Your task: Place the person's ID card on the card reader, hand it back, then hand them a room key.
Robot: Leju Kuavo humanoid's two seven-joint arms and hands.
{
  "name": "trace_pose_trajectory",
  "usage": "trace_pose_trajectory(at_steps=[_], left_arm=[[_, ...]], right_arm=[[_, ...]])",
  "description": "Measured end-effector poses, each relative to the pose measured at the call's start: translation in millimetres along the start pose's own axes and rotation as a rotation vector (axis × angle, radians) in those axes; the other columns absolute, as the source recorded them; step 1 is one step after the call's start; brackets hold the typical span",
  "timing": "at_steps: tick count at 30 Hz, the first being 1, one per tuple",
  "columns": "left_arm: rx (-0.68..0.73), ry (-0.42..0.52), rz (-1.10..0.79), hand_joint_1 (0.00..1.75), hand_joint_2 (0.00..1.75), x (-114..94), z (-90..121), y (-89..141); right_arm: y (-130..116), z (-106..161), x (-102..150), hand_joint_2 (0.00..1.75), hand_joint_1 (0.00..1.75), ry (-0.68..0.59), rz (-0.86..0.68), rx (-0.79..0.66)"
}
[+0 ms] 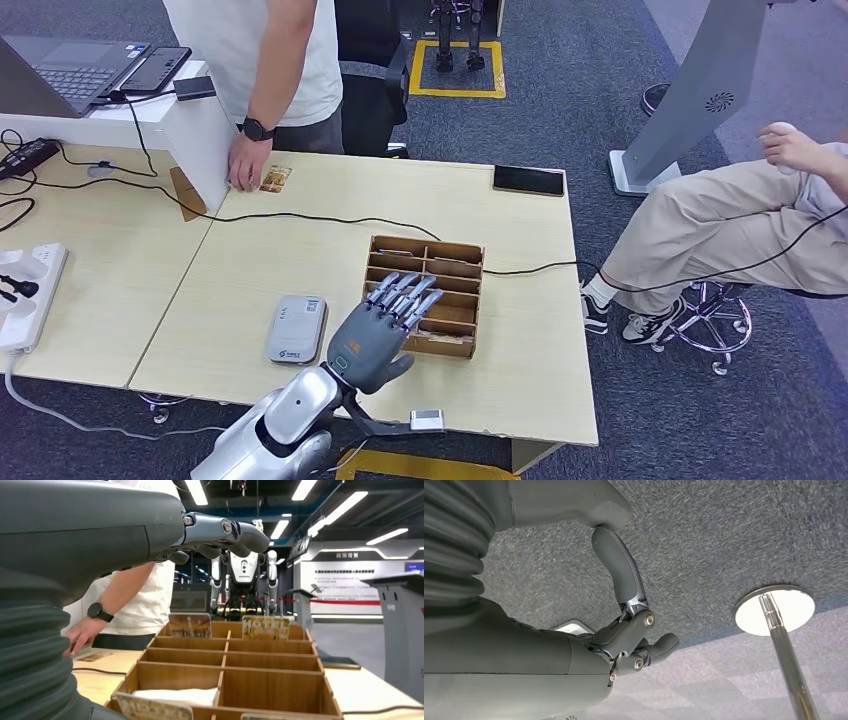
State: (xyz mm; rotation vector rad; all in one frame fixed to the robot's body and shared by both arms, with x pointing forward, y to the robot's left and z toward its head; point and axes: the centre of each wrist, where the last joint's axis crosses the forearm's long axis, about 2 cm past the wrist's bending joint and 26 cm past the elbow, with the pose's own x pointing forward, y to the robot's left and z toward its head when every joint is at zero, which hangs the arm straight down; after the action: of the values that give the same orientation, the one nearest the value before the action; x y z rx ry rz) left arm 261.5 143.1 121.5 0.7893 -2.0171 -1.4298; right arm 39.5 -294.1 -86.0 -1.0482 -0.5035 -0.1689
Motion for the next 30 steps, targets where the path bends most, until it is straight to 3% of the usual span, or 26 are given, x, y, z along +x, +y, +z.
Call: trace_pose_trajectory(at_steps=[1, 5, 21, 30], left_arm=[[-0.010, 0.006, -0.002, 0.00, 0.00, -0.6, -0.1, -1.8], [-0.044, 0.026, -0.004, 0.00, 1.75, -1.3, 0.7, -8.8], [-0.037, 0.078, -0.002, 0.01, 1.75, 2.3, 2.6, -21.3], [0.000, 0.100, 0.002, 0.14, 1.75, 6.6, 5.3, -24.6]], right_arm=[[-0.2, -0.2, 0.1, 1.75, 0.00, -0.003, 0.003, 0.001], [-1.1, -0.9, -0.1, 1.75, 0.00, -0.023, 0.011, 0.000], [-3.0, -2.5, -0.5, 1.75, 0.00, -0.049, 0.025, -0.003], [-3.1, -2.6, -0.5, 1.75, 0.00, -0.049, 0.025, -0.004]])
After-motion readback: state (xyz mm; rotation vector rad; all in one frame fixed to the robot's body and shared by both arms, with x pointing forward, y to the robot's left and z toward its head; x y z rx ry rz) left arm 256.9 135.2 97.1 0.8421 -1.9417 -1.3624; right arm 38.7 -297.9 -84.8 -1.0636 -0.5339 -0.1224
